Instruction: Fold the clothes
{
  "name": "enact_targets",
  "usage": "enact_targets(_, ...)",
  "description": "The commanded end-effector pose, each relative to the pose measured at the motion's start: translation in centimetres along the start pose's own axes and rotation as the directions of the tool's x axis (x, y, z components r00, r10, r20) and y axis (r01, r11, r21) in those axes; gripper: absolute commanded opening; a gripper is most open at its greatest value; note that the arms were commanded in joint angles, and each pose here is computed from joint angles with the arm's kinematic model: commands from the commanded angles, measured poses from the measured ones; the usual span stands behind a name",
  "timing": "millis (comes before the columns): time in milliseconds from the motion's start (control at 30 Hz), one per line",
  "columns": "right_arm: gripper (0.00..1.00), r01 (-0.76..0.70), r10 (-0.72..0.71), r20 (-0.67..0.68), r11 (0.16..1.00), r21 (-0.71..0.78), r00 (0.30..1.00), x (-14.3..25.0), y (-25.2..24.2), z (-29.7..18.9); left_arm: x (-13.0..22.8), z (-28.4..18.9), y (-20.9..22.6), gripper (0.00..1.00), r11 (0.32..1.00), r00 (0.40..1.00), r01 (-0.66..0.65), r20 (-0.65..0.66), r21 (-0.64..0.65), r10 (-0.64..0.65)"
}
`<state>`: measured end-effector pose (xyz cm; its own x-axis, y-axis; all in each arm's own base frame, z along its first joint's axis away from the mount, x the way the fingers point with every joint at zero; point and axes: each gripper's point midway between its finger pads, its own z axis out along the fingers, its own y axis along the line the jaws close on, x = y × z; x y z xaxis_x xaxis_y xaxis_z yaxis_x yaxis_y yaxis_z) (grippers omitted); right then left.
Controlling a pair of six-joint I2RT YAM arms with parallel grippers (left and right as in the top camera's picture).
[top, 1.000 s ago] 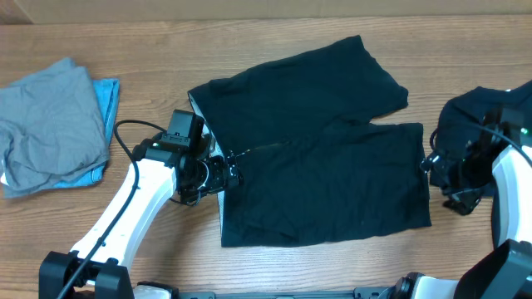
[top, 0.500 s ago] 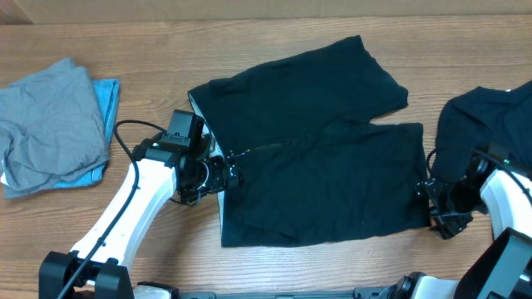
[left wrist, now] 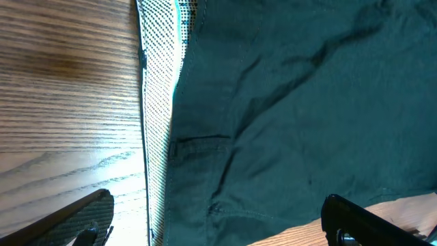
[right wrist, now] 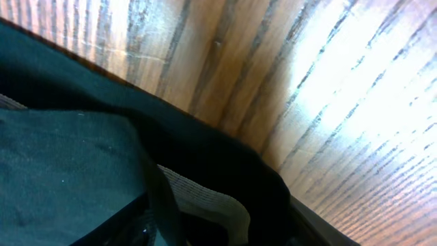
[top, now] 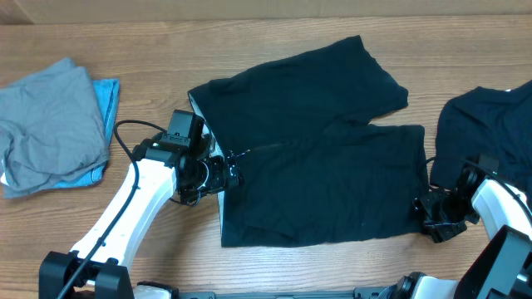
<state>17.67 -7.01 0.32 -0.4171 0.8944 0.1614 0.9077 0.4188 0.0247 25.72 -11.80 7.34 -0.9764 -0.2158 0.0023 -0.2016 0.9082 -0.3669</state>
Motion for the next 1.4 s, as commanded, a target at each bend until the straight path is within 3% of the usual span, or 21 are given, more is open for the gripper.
enact_targets(0, 0.57, -0.008, 0.006, 0.03, 0.999, 0.054, 1.0, -0.4, -1.2, 0.1, -0.6, -0.4, -0.1, 1.0, 1.0, 1.0, 0.01, 0.022, 0.0, -0.01)
enact_targets(67, 0.56, -0.009, 0.005, 0.048, 0.997, 0.078, 0.999, -0.7, -1.6, 0.0, -0.6, -0.4, -0.1, 1.0, 1.0, 1.0, 0.01, 0.022, 0.0, -0.01)
enact_targets(200, 0.43, -0.01, 0.005, 0.052, 0.996, 0.09, 0.999, -0.7, -1.8, 0.0, -0.6, -0.4, -0.1, 1.0, 1.0, 1.0, 0.01, 0.022, 0.0, -0.01)
enact_targets(300, 0.44, -0.009, 0.005, 0.052, 0.996, 0.091, 0.999, -0.7, -1.8, 0.0, -0.6, -0.4, -0.1, 1.0, 1.0, 1.0, 0.01, 0.022, 0.0, -0.01)
enact_targets(400, 0.55, -0.009, 0.005, 0.051, 0.996, 0.092, 0.999, -0.7, -1.8, 0.0, -0.6, -0.4, -0.1, 1.0, 1.0, 1.0, 0.01, 0.022, 0.0, -0.01)
enact_targets(467, 0.68, -0.01, 0.006, 0.046, 0.995, 0.095, 0.999, -0.6, -1.9, 0.0, -0.6, -0.4, -0.1, 1.0, 1.0, 1.0, 0.01, 0.022, 0.0, -0.01)
enact_targets(500, 0.78, -0.01, 0.006, 0.043, 0.995, 0.095, 0.999, -0.5, -1.9, 0.0, -0.6, -0.4, -0.1, 1.0, 1.0, 1.0, 0.01, 0.022, 0.0, -0.01)
enact_targets(533, 1.0, -0.011, 0.007, 0.037, 0.996, 0.091, 0.999, -0.4, -1.9, 0.0, -0.6, -0.4, -0.1, 1.0, 1.0, 1.0, 0.01, 0.022, 0.0, -0.01)
enact_targets(667, 1.0, -0.011, 0.007, 0.036, 0.996, 0.091, 0.999, -0.4, -1.9, 0.0, -0.6, -0.4, -0.1, 1.0, 1.0, 1.0, 0.01, 0.022, 0.0, -0.01)
enact_targets(733, 0.94, -0.014, 0.012, 0.03, 0.996, 0.093, 0.999, -0.2, -2.0, 0.2, -0.6, -0.4, -0.1, 1.0, 1.0, 1.0, 0.011, 0.022, 0.0, -0.011)
enact_targets(833, 0.73, -0.014, 0.011, 0.028, 0.995, 0.095, 1.0, 0.1, -2.3, 0.9, -0.6, -0.4, -0.1, 1.0, 1.0, 1.0, 0.011, 0.022, 0.0, -0.011)
enact_targets(1000, 0.66, -0.013, 0.012, 0.019, 0.996, 0.086, 1.0, 0.3, -2.2, 1.1, -0.6, -0.4, -0.1, 1.0, 1.0, 1.0, 0.01, 0.022, 0.0, -0.01)
enact_targets(1200, 0.31, -0.013, 0.011, 0.023, 0.996, 0.084, 1.0, 0.2, -2.2, 1.1, -0.6, -0.4, -0.1, 1.0, 1.0, 1.0, 0.01, 0.022, 0.0, -0.01)
enact_targets(1367, 0.26, -0.013, 0.011, 0.026, 0.997, 0.071, 1.0, 0.1, -1.9, 1.1, -0.6, -0.4, -0.1, 1.0, 1.0, 1.0, 0.011, 0.022, 0.0, -0.011)
